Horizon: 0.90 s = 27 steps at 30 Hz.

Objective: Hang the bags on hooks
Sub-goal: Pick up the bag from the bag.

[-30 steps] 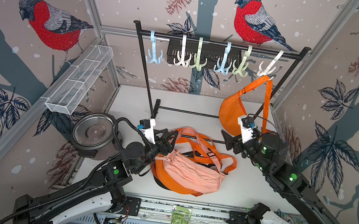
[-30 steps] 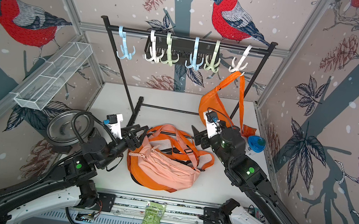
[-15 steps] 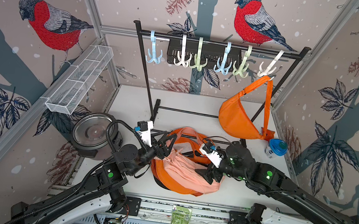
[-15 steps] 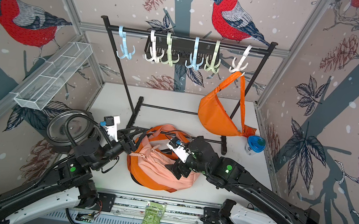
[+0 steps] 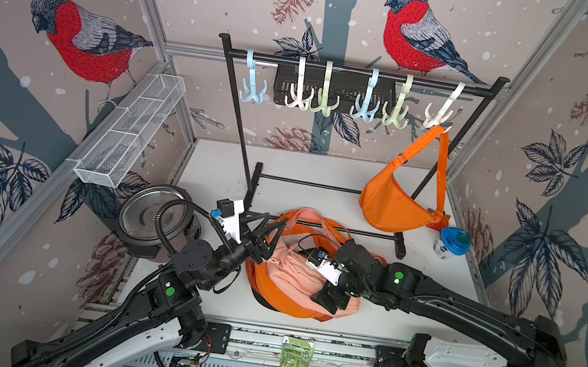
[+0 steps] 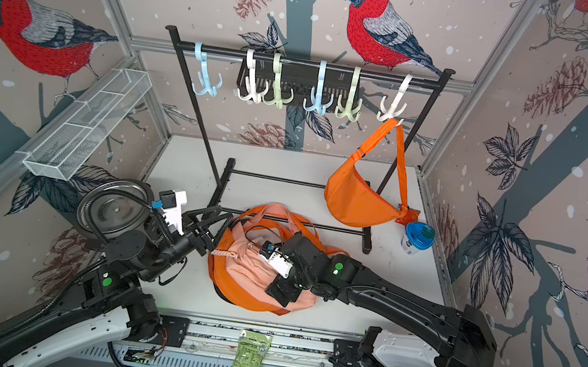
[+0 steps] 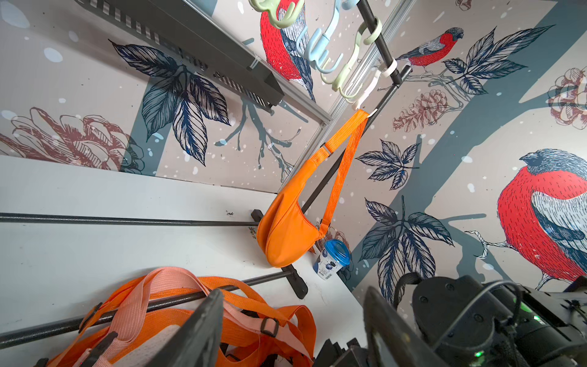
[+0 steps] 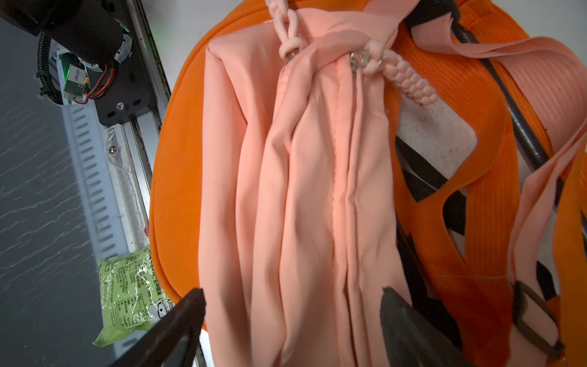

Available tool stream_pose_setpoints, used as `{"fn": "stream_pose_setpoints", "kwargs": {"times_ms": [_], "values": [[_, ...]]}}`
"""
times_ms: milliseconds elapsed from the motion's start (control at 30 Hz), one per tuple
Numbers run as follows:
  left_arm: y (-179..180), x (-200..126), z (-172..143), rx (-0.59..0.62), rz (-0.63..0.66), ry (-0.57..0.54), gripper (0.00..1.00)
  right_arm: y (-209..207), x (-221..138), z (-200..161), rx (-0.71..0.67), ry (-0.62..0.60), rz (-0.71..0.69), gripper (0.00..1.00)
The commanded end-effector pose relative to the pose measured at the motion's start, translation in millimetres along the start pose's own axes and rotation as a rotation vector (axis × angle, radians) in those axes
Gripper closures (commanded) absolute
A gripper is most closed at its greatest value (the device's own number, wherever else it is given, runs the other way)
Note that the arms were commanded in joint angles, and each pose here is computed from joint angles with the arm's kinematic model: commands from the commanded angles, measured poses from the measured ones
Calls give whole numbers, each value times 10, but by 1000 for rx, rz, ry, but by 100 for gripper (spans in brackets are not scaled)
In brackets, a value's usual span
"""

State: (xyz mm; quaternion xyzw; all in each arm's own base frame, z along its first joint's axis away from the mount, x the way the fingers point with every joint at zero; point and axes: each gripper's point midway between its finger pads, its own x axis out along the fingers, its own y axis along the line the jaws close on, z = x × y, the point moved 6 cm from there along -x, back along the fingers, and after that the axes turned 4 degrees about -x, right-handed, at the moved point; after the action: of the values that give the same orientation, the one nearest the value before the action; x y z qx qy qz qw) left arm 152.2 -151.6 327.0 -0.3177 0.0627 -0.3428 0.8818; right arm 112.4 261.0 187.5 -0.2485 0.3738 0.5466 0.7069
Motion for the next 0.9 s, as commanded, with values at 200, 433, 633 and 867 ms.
{"fn": "stream_pose_setpoints", "kwargs": {"times_ms": [200, 433, 633, 867], "values": [[8, -61, 51, 8, 13, -21, 31, 33, 167, 35, 6, 69, 7, 61], [-65, -108, 130, -2, -22, -41, 31, -6, 69, 195, -7, 6, -46, 94], [-184, -131, 211, -25, -91, -55, 31, -122, -242, 428, -1, -146, -170, 97], [-265, -107, 219, -29, -144, -43, 30, -270, -833, 661, 44, -426, -315, 96]]}}
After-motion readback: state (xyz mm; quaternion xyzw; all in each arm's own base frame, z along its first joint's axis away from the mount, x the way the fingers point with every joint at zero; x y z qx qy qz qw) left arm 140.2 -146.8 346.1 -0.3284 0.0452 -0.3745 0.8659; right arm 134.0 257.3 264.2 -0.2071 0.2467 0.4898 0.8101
